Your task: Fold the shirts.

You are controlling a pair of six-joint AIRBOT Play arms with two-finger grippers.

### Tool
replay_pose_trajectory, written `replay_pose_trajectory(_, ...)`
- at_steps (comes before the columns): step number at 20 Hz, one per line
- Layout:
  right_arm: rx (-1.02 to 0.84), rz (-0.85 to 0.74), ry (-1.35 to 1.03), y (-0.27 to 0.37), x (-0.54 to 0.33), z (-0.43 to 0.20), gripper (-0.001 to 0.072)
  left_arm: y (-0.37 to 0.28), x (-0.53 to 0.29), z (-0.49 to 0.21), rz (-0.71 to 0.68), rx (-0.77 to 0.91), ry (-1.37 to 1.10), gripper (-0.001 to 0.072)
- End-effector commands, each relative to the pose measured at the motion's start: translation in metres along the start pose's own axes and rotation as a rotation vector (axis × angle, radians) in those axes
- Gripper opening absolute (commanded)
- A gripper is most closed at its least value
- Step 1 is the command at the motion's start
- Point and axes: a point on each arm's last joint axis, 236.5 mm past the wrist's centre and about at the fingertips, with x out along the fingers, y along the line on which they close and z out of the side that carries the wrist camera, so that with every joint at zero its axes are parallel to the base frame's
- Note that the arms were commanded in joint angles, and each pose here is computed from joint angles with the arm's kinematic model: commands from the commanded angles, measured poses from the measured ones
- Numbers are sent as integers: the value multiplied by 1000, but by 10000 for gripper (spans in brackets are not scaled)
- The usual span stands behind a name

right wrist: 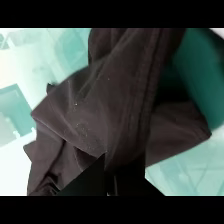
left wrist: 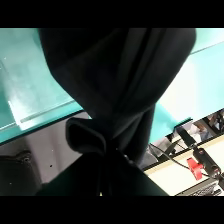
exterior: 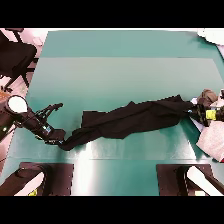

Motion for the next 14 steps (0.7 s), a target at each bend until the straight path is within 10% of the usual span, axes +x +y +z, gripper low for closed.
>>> replay_pose_trajectory(1, 10, 3, 22, 0, 1, -6, 21, 0, 6, 1, -10, 5, -3, 25)
replay_pose_trajectory(4, 10, 3, 26, 0, 1, -7, 21, -2, 5, 0, -19, 15, 1, 34)
replay_pose_trajectory(6, 9, 4, 27, 1, 0, -7, 22, -1, 4, 1, -13, 18, -4, 607)
replay_pose_trajectory(8, 8, 4, 30, 1, 0, -8, 122, -2, -3, 7, -1, 30, -29, 611)
replay_pose_trajectory(10, 8, 3, 31, 1, 0, -8, 431, -5, -17, 19, 16, 53, -87, 611)
replay_pose_trajectory(14, -10, 1, -5, 4, -4, -5, 550, -12, -69, 50, 102, 124, -255, 612)
